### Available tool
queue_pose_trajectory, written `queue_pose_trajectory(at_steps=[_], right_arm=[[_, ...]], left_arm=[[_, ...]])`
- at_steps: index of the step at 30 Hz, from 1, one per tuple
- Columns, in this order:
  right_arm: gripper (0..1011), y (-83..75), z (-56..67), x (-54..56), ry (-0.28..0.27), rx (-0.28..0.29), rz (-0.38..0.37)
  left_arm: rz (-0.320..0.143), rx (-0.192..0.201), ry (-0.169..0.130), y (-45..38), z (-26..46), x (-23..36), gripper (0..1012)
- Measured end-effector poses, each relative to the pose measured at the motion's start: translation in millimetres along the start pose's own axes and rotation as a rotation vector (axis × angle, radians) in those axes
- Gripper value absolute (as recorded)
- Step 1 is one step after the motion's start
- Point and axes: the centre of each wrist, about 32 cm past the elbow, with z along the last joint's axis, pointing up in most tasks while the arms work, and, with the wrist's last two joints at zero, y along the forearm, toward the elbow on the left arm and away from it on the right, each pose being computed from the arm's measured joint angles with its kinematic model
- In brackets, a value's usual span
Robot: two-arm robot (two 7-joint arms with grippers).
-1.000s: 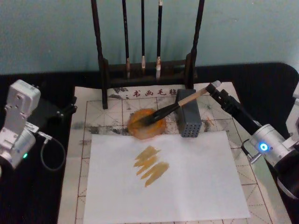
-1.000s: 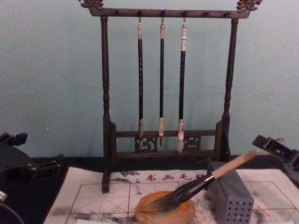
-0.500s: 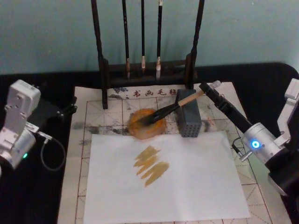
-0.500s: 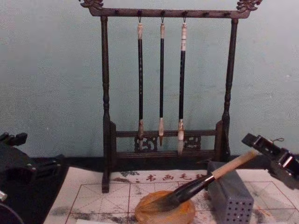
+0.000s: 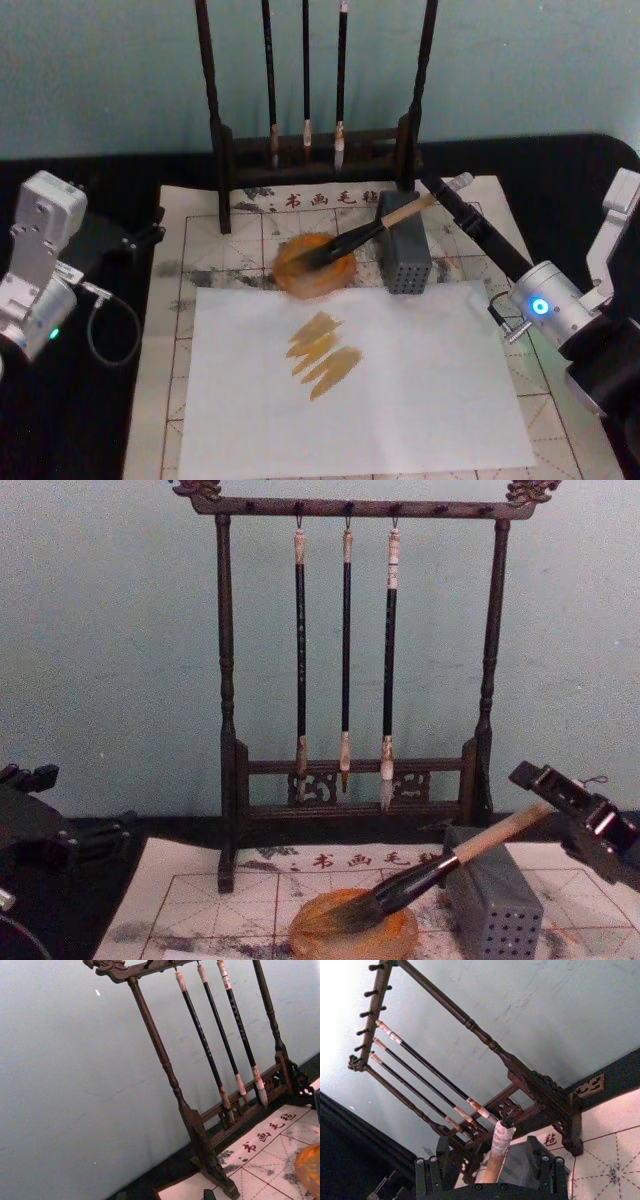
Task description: Pick up the brush from the inkstone, write on the paper, then place the brush back to its original position.
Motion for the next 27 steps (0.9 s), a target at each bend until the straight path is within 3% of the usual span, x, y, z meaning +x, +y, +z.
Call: queue_pose_trajectory(at_steps=[27], right_arm=[[1000, 0.8, 0.1, 1.2, 0.019, 0.0, 0.008]], left_arm=[[0.0, 0.0, 0.0, 0.0, 0.0, 0.0, 1001]])
